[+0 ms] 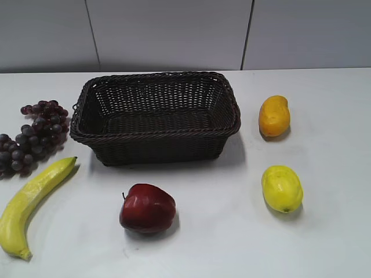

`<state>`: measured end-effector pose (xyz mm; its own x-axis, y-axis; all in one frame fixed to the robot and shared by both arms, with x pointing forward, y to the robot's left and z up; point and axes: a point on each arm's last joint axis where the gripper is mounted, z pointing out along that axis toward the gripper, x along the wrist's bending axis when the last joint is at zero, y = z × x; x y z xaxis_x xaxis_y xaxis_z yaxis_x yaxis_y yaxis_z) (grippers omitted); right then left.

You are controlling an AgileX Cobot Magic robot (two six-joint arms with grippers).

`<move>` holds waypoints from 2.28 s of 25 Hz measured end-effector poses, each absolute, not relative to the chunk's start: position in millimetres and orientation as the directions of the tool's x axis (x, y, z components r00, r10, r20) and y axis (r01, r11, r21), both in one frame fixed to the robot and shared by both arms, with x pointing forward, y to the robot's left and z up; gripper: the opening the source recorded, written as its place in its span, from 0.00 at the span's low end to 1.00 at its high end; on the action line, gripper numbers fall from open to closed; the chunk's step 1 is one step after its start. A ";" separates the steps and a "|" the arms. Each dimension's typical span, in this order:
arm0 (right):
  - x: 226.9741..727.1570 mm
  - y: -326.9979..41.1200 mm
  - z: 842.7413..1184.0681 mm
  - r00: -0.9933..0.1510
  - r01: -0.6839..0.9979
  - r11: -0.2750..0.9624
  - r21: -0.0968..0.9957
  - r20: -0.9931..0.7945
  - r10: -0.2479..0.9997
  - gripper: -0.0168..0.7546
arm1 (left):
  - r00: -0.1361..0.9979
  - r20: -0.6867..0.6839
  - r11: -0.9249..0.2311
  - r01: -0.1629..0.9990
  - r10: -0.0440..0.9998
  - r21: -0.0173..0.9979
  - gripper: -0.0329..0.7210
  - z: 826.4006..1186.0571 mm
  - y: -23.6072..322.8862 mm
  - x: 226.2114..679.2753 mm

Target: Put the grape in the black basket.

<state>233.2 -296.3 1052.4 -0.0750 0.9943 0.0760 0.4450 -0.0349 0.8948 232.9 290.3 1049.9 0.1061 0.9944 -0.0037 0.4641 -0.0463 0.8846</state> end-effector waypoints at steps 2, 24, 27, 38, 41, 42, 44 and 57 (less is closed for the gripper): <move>233.2 -296.3 1052.4 -0.075 0.445 -0.035 0.895 0.076 0.994 0.79 | 0.106 -0.004 -0.046 0.464 0.994 0.885 0.89 1049.9 290.3 232.9; 233.2 -296.3 1052.4 -0.075 0.445 -0.035 0.895 0.076 0.994 0.79 | 0.130 -0.055 -0.011 0.461 0.990 0.887 0.84 1060.0 286.5 242.9; 233.2 -296.3 1052.4 -0.075 0.445 -0.035 0.895 0.076 0.994 0.79 | 0.129 -0.094 0.027 0.443 0.987 0.896 0.84 1074.3 285.5 263.2; 233.2 -296.3 1052.4 -0.075 0.445 -0.035 0.895 0.076 0.994 0.79 | 0.081 -0.158 0.065 0.665 0.984 0.744 0.84 1067.7 288.7 390.7; 233.2 -296.3 1052.4 -0.075 0.445 -0.035 0.895 0.076 0.994 0.79 | 0.093 -0.148 0.032 0.736 0.985 0.677 0.84 1060.9 289.1 428.8; 233.2 -296.3 1052.4 -0.075 0.445 -0.035 0.895 0.076 0.994 0.79 | 0.094 -0.148 0.026 0.756 0.985 0.654 0.84 1058.3 289.5 442.7; 233.2 -296.3 1052.4 -0.075 0.445 -0.035 0.895 0.076 0.994 0.79 | 0.095 -0.149 0.017 0.788 0.984 0.615 0.84 1053.9 290.0 468.3; 233.2 -296.3 1052.4 -0.075 0.445 -0.035 0.895 0.076 0.994 0.79 | 0.252 -0.055 -0.211 0.894 0.966 0.395 0.92 963.0 262.0 578.7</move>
<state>233.2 -296.3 1052.4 -0.0750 0.9943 0.0760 0.4452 -0.0348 0.8947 578.7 262.0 963.0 0.2523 0.9661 -0.0553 0.8942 -0.2109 0.3950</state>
